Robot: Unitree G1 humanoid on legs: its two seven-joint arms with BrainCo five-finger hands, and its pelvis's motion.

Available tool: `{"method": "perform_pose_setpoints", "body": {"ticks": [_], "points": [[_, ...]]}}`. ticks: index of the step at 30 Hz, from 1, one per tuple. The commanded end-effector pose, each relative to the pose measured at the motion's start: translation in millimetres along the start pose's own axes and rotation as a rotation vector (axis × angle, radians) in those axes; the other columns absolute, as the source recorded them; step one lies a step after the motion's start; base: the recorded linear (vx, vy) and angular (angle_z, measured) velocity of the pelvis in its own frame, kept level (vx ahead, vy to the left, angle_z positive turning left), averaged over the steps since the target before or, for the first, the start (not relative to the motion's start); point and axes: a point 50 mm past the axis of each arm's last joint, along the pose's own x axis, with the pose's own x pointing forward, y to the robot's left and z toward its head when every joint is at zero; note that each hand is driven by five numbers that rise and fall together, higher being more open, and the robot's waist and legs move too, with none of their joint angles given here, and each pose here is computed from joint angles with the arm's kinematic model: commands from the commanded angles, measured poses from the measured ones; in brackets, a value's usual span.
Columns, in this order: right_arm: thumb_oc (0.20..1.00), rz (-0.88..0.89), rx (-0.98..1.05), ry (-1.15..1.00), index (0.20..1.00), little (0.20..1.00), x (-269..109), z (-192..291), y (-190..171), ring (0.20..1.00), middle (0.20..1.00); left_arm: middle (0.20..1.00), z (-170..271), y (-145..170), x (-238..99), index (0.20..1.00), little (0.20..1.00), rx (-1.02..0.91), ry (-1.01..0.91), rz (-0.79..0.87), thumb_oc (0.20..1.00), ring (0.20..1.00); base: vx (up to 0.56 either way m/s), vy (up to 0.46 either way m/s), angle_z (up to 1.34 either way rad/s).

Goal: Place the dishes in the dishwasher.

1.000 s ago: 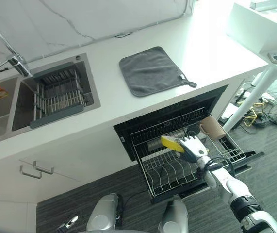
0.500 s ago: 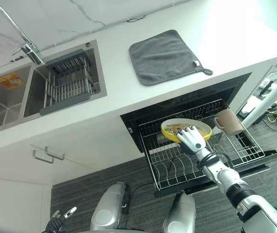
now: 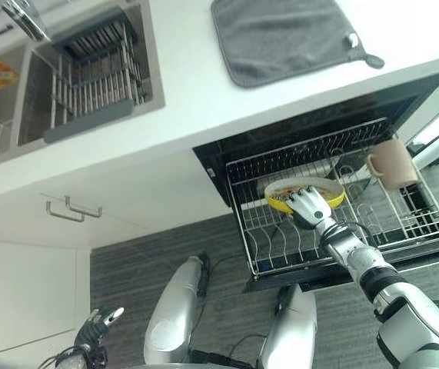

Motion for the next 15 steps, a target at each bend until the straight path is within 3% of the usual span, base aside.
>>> {"method": "perform_pose_setpoints", "body": {"ticks": [1, 15], "points": [[0.200, -0.117, -0.002, 0.060, 0.200, 0.200, 24, -16, -21, 0.200, 0.200, 1.000, 17, 24, -4, 1.000, 1.000, 0.002, -0.085, 0.036, 1.000, 1.000, -0.16, 0.057, -0.01], [0.200, -0.134, -0.060, 0.017, 0.200, 0.200, 55, -32, -44, 0.200, 0.200, 1.000, 43, 8, 3, 1.000, 1.000, -0.070, -0.173, -0.013, 1.000, 1.000, -0.11, 0.033, 0.00]]}}
